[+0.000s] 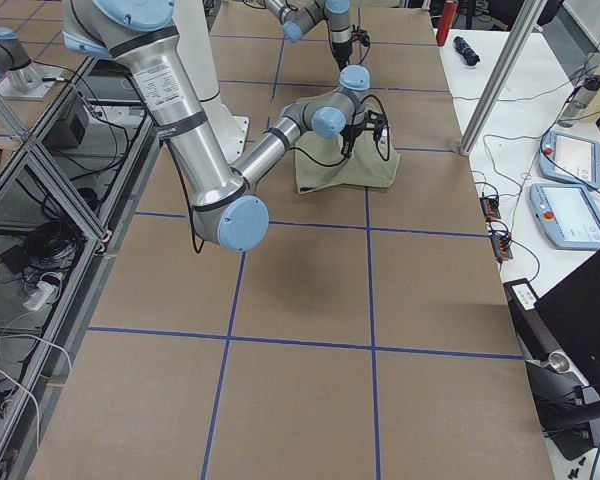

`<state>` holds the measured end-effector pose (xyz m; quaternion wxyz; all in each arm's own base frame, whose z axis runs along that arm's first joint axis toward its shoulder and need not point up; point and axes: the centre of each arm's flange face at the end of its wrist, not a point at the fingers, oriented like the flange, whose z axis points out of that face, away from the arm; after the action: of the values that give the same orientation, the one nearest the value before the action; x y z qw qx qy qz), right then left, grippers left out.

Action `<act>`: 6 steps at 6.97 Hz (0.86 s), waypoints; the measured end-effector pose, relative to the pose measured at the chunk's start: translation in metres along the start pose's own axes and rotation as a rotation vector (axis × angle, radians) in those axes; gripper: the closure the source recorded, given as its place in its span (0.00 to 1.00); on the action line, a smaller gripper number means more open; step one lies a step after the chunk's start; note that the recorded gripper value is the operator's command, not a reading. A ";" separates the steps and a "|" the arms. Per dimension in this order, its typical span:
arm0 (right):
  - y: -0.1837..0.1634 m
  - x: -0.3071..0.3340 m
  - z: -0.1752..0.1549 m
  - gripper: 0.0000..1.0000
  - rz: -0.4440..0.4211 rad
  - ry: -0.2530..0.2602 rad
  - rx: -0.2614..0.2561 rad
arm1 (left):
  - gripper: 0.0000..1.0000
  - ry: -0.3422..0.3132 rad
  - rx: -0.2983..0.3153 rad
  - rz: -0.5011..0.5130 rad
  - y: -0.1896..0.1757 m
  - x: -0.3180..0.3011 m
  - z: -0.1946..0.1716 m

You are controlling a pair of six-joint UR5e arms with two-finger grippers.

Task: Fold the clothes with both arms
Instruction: 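Lift the hem with both grippers and carry it toward the collar, then lower the held hem onto the collar with both grippers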

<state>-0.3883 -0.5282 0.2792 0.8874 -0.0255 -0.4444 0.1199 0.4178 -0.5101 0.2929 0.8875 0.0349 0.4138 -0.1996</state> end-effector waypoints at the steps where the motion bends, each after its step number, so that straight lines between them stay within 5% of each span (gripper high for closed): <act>1: -0.017 -0.002 0.017 1.00 0.005 0.003 0.003 | 1.00 0.007 0.013 0.002 -0.016 -0.006 0.022; 6: -0.068 -0.006 0.046 1.00 0.033 0.009 0.025 | 1.00 0.004 0.082 -0.008 -0.047 -0.012 0.039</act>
<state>-0.4159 -0.5985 0.3127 0.8876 -0.0224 -0.4382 0.1401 0.4215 -0.5582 0.3323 0.8837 0.0700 0.4072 -0.2201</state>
